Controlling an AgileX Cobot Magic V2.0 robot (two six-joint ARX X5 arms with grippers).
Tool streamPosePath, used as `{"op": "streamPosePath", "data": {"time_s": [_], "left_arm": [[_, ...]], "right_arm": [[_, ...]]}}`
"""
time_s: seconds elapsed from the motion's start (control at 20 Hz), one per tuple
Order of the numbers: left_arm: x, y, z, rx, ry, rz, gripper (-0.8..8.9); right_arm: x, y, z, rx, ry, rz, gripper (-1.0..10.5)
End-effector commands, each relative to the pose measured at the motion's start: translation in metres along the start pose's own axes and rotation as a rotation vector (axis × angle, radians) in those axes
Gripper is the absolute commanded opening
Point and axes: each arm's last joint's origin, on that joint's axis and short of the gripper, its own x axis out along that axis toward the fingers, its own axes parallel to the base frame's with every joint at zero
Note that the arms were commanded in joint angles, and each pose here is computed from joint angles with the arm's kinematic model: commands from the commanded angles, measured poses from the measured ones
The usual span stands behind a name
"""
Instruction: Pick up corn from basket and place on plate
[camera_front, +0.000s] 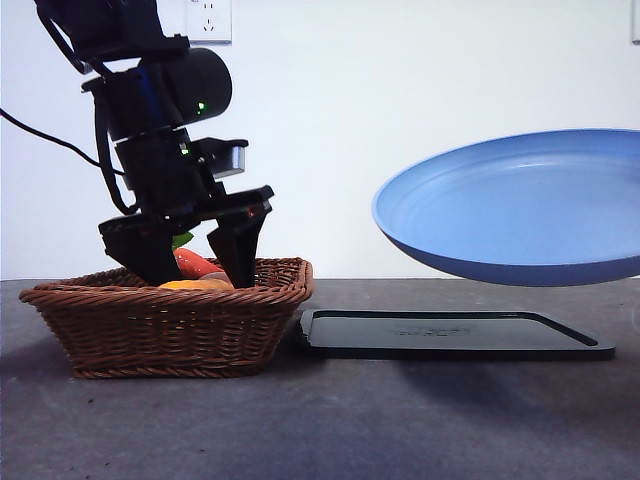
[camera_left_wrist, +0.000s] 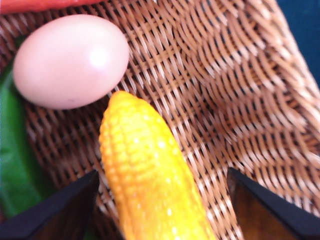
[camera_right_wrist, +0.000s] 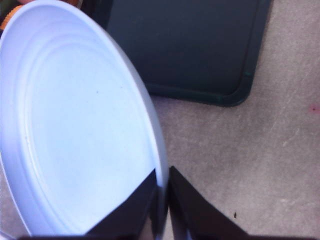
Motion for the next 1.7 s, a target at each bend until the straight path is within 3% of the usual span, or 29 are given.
{"op": "streamPosePath", "data": {"time_s": [0.05, 0.4, 0.75, 1.05, 1.3, 1.7], "left_arm": [[0.009, -0.004, 0.004, 0.018, 0.003, 0.001, 3.92], [0.01, -0.009, 0.004, 0.026, 0.009, -0.005, 2.02], [-0.008, -0.011, 0.01, 0.03, -0.026, -0.01, 2.02], [-0.075, -0.026, 0.03, 0.065, -0.215, -0.156, 2.02], [-0.098, -0.058, 0.034, 0.152, -0.271, -0.465, 2.02], [-0.057, -0.128, 0.024, 0.338, -0.216, -0.536, 2.02]], "right_arm": [[-0.003, 0.002, 0.007, -0.019, -0.031, 0.006, 0.0], [-0.003, 0.002, 0.007, -0.024, -0.038, 0.006, 0.0], [-0.002, 0.001, 0.008, 0.003, -0.036, 0.008, 0.0], [0.02, -0.008, 0.017, 0.086, 0.017, 0.037, 0.0], [0.054, -0.018, 0.029, 0.189, 0.073, 0.194, 0.0], [0.075, -0.026, 0.029, 0.242, 0.147, 0.263, 0.0]]}}
